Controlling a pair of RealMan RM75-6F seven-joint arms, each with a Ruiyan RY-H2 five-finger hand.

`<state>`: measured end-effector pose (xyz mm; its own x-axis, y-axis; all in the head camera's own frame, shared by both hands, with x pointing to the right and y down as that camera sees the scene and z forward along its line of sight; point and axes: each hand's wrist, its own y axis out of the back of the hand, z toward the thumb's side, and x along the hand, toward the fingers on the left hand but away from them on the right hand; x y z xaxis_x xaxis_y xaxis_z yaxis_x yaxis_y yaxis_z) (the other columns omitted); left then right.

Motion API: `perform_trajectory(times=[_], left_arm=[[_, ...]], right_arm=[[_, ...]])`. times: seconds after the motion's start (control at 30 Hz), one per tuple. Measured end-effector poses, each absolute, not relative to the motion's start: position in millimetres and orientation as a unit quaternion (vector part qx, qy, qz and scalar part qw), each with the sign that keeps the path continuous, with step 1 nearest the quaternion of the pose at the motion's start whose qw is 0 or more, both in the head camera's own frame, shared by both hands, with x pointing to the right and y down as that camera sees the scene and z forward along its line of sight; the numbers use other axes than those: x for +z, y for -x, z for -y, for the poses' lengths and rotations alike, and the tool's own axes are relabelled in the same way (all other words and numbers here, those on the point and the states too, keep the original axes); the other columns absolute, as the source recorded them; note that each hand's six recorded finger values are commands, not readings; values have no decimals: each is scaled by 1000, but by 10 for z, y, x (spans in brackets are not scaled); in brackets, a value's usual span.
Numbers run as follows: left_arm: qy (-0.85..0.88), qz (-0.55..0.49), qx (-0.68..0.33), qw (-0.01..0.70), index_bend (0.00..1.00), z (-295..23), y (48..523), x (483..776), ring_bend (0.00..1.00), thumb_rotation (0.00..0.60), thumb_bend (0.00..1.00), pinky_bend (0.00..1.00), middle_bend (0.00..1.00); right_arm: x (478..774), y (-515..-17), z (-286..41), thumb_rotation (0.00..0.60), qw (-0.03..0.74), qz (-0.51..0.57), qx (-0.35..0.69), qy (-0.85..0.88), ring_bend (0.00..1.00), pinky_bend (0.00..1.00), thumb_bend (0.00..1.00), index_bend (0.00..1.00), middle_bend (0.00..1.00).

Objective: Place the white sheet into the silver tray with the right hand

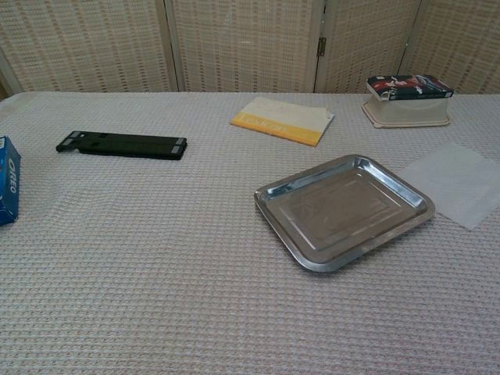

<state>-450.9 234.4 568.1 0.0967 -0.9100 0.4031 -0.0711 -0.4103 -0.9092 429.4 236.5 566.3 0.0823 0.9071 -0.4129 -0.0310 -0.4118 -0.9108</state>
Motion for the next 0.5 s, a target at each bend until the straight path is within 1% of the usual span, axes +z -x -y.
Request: perform_trajectory(times=[0.13,0.33,0.5], left_arm=[[632,-388,-551,383,0,-2344,4509,5681,0,600,429,0,0],[636,-391,-551,372,0,-2325,4537,5706,0,600,429,0,0],[631,-404,-548,372,0,-2286,4591,5660,0,600,429,0,0]], right_arm=[[5703,-4340,-2312,600,421,351,582,601,0,0,448,0,0],[5850,-4406,-2272,600,415,332,607,592,0,0,447,0,0],[6055,-4429,-2188,600,421,303,624,585,0,0,448,5,0]])
